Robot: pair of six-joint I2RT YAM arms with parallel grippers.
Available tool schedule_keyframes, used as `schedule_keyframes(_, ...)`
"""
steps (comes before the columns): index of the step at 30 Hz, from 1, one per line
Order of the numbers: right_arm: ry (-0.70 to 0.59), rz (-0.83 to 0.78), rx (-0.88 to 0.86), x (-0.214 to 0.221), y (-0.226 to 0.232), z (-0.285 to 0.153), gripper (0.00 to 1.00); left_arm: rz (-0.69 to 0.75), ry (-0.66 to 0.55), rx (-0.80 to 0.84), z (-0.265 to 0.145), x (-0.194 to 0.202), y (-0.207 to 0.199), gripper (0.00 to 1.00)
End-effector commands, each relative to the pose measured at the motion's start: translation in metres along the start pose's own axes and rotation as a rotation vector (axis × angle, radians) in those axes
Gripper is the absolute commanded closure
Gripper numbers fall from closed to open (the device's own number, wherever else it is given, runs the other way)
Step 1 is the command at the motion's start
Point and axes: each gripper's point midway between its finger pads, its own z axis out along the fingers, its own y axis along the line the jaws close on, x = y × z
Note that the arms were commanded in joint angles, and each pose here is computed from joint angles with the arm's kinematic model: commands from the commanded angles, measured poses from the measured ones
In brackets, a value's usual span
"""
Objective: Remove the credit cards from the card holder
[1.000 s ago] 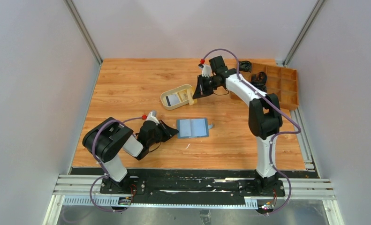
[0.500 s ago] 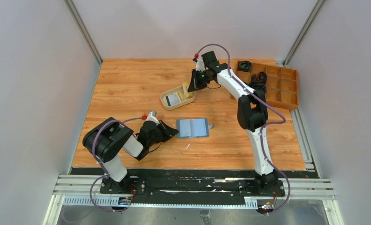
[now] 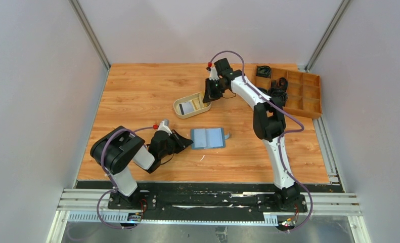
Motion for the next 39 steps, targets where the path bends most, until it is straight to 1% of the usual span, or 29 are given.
schedule_keyframes(1,0.014,-0.029,0.069,-0.001,-0.006,-0.002,0.77,0.023,0.213,-0.356,-0.034,0.061,0.098,1.0)
schedule_keyframes(3,0.009,-0.037,0.085,-0.003,-0.006,-0.005,0.63,0.021,0.213,-0.354,-0.033,0.061,0.097,1.0)
schedule_keyframes(4,0.002,-0.043,0.095,-0.006,-0.007,-0.008,0.58,0.02,0.212,-0.354,-0.033,0.061,0.097,1.0)
schedule_keyframes(8,-0.042,-0.088,0.134,-0.023,0.002,-0.03,0.43,0.012,0.211,-0.345,-0.033,0.061,0.095,1.0)
schedule_keyframes(12,-0.145,-0.19,0.199,-0.047,0.029,-0.075,0.29,0.002,0.208,-0.312,-0.03,0.059,0.086,1.0)
schedule_keyframes(14,-0.152,-0.213,0.186,-0.038,0.047,-0.09,0.21,0.004,0.2,-0.3,-0.03,0.056,0.082,1.0)
schedule_keyframes(15,-0.17,-0.224,0.164,-0.031,0.062,-0.101,0.2,0.001,0.195,-0.296,-0.03,0.055,0.08,1.0)
schedule_keyframes(16,-0.159,-0.219,0.167,-0.017,0.065,-0.104,0.19,0.001,0.19,-0.286,-0.03,0.054,0.077,1.0)
schedule_keyframes(18,-0.149,-0.228,0.183,0.016,0.072,-0.1,0.17,-0.004,0.178,-0.27,-0.03,0.05,0.071,1.0)
schedule_keyframes(20,-0.102,-0.229,0.249,0.056,0.065,-0.094,0.15,-0.008,0.174,-0.263,-0.03,0.05,0.069,1.0)
schedule_keyframes(23,-0.01,-0.261,0.306,0.111,0.072,-0.081,0.06,-0.028,0.159,-0.239,-0.03,0.047,0.06,1.0)
schedule_keyframes(26,0.047,-0.272,0.348,0.145,0.083,-0.073,0.05,-0.026,0.15,-0.214,-0.029,0.046,0.049,1.0)
schedule_keyframes(31,0.089,-0.262,0.393,0.171,0.088,-0.049,0.05,-0.014,0.15,-0.202,-0.025,0.05,0.041,1.0)
schedule_keyframes(39,0.107,-0.269,0.447,0.18,0.085,-0.029,0.04,-0.013,0.147,-0.211,-0.027,0.051,0.042,1.0)
